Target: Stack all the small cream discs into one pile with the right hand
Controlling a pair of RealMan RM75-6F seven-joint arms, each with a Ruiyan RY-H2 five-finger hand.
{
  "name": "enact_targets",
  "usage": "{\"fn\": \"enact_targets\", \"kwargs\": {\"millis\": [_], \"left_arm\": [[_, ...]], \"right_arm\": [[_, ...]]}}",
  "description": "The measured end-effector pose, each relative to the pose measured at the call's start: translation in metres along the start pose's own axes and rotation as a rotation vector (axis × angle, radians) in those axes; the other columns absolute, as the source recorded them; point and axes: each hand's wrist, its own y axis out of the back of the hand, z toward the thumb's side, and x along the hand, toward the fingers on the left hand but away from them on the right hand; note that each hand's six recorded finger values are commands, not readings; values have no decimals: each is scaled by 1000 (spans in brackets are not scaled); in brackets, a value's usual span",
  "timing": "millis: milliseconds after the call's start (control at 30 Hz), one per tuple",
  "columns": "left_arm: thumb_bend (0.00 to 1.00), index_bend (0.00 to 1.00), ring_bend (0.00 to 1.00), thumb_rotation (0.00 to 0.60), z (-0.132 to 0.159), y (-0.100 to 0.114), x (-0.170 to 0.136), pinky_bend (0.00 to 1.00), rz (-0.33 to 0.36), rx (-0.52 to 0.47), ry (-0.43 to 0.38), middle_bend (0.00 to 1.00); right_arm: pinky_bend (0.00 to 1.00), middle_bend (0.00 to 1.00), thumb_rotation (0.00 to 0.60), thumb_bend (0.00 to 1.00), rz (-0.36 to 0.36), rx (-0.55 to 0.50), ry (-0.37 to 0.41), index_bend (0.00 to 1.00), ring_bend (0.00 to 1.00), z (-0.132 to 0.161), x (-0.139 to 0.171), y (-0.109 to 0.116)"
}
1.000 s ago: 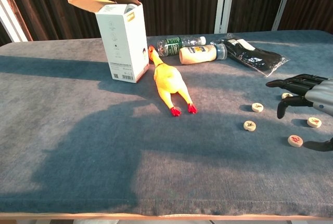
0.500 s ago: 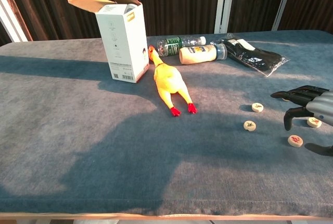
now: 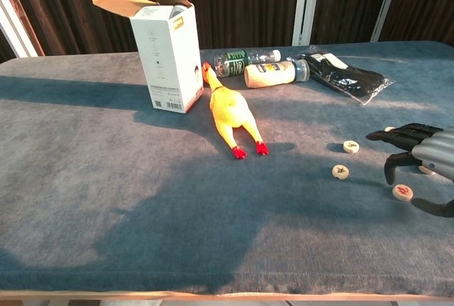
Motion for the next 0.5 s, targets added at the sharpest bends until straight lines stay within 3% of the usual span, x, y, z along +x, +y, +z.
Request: {"fn": "enact_targets", "kwargs": {"millis": [500], "left_arm": [[527, 0, 0, 600, 1, 1, 0, 47, -2, -6, -13, 0]], "right_arm": [[0, 0, 600, 497, -3, 3, -12, 593, 0, 3, -4, -4]]}}
